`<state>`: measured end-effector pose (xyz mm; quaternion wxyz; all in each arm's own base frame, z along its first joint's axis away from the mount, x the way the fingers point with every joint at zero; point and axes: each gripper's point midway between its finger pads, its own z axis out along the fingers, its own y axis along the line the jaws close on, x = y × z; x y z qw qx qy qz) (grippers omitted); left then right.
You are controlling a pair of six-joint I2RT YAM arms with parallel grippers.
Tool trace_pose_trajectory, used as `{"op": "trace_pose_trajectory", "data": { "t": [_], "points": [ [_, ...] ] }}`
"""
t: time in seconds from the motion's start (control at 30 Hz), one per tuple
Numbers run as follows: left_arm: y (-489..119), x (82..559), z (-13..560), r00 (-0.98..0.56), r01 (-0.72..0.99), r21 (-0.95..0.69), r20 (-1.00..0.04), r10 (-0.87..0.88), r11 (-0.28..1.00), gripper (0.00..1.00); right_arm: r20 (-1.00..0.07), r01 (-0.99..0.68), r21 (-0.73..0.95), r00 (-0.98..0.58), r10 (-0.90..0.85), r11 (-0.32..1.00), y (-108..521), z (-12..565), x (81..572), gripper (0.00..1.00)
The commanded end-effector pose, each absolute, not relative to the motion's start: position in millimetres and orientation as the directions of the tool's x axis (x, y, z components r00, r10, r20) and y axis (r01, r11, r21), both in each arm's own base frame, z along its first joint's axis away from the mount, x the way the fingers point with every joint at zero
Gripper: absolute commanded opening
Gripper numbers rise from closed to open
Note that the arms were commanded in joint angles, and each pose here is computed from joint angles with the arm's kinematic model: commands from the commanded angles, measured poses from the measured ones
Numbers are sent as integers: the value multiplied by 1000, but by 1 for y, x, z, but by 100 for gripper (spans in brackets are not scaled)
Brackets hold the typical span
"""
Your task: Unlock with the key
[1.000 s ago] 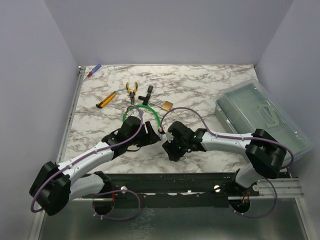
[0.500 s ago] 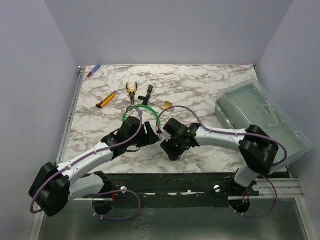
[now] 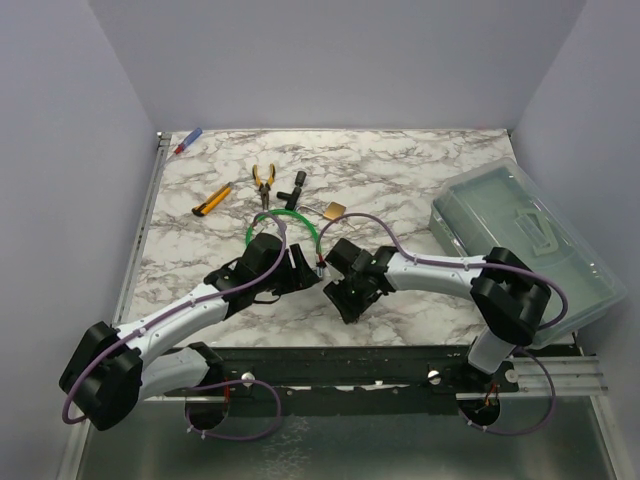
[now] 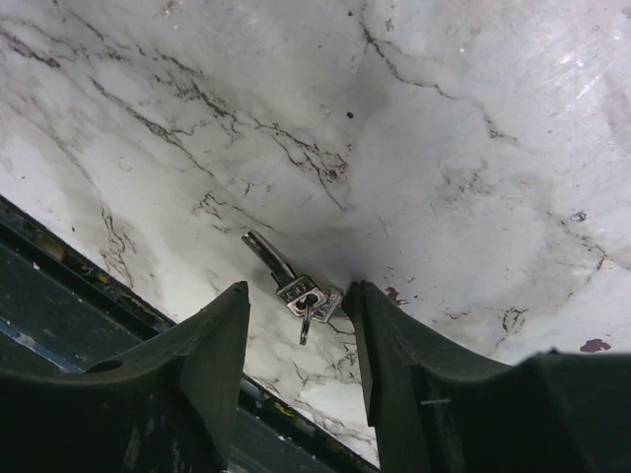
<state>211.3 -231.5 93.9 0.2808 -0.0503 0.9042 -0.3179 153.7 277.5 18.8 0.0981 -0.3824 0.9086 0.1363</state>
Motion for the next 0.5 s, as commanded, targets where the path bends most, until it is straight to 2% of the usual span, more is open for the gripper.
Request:
{"op": "trace_pose_trajectory", "data": {
  "t": [0.0,0.1,0.27,0.47],
  "points": [
    [-231,214,98,-823,101,-600,-498,-272,793,62,-266,-699,122,-707,-656,704,274,7,163,50],
    [-230,214,100,-821,98,-605,-498,-280,790,62,-247,-702,132,-708,-662,700,274,5,160,47],
    [-229,214,99,-818,95,-603,-500,-283,792,62,-219,-690,149,-722,-656,709,272,3,153,36],
    [-229,214,98,-819,95,-600,-500,-280,795,62,-214,-618,111,-780,-588,778,266,-2,157,25]
  ]
}}
